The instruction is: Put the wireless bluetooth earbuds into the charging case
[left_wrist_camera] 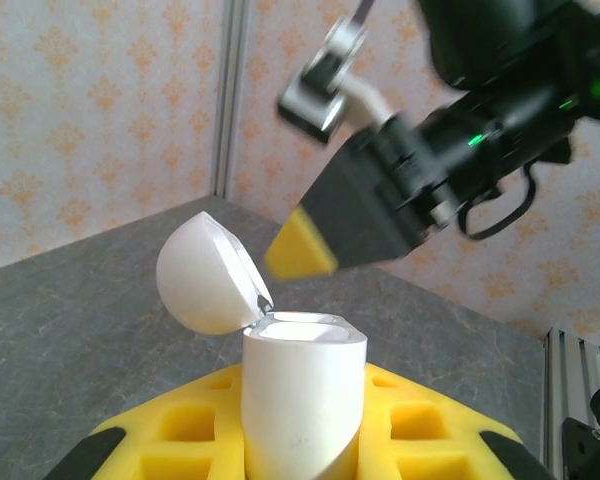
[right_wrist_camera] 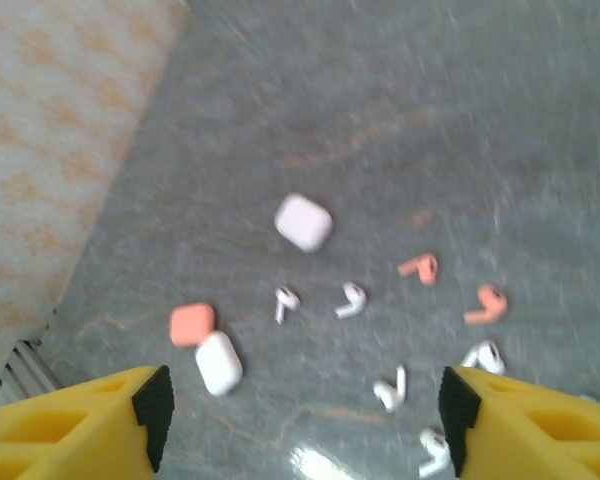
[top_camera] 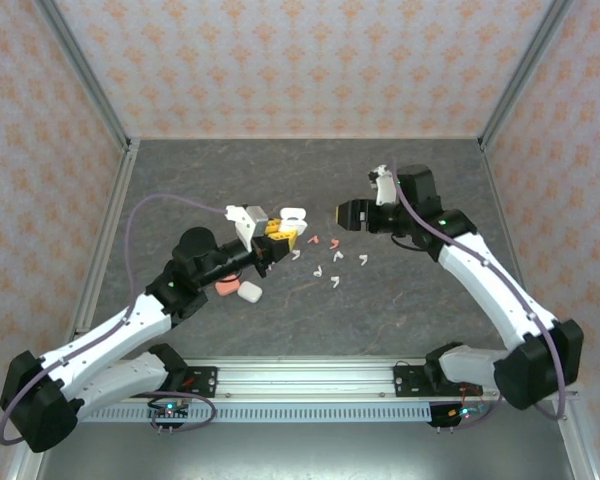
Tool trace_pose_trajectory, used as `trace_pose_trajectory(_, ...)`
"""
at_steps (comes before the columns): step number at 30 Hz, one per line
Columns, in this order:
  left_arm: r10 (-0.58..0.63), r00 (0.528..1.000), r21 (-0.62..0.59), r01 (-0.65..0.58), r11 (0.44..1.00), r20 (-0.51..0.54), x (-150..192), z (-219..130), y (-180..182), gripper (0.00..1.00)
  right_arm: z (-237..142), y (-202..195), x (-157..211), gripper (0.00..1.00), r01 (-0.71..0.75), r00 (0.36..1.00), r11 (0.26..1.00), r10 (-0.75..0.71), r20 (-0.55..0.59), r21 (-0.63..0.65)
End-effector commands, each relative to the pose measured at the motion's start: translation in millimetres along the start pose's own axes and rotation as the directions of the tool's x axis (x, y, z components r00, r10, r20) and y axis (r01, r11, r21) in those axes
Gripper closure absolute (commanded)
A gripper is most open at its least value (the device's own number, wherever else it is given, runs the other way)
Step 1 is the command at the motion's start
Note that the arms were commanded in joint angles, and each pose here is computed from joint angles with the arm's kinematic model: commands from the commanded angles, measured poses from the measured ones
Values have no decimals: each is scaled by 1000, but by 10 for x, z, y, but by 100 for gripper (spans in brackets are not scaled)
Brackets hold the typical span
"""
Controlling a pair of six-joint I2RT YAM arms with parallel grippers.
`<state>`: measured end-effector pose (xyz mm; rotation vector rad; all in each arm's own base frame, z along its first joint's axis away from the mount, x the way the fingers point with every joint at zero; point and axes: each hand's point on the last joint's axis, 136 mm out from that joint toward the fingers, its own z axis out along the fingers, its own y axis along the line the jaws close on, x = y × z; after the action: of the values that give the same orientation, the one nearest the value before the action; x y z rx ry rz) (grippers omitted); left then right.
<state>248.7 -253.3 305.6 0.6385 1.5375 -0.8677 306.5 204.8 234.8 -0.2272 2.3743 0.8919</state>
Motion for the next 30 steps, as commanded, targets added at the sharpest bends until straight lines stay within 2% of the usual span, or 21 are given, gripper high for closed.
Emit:
trace_pose_trajectory(1, 41, 999, -20, -40, 999, 22, -57, -94, -9, 100, 249, -357, 507, 33, -144, 966, 981, 168, -196, 130)
trace_pose_trajectory(6, 43, 999, -20, -43, 999, 23, -37, -177, -32, 100, 544, -352, 715, 38, -116, 955, 983, 149, -257, 140)
trace_pose_trajectory(10, 46, 998, -19, -45, 999, 33, -54, -250, -58, 100, 811, -187, 697, 42, -103, 956, 992, 121, -268, 79)
trace_pose_trajectory(19, 53, 997, -29, -52, 998, 51, -103, -406, -94, 100, 1399, 322, 705, 48, 21, 941, 998, -39, -335, -57)
trace_pose_trajectory(30, 54, 996, -31, -51, 998, 72, -152, -531, -134, 100, 1987, 497, 960, 53, 97, 880, 990, -133, -455, -102)
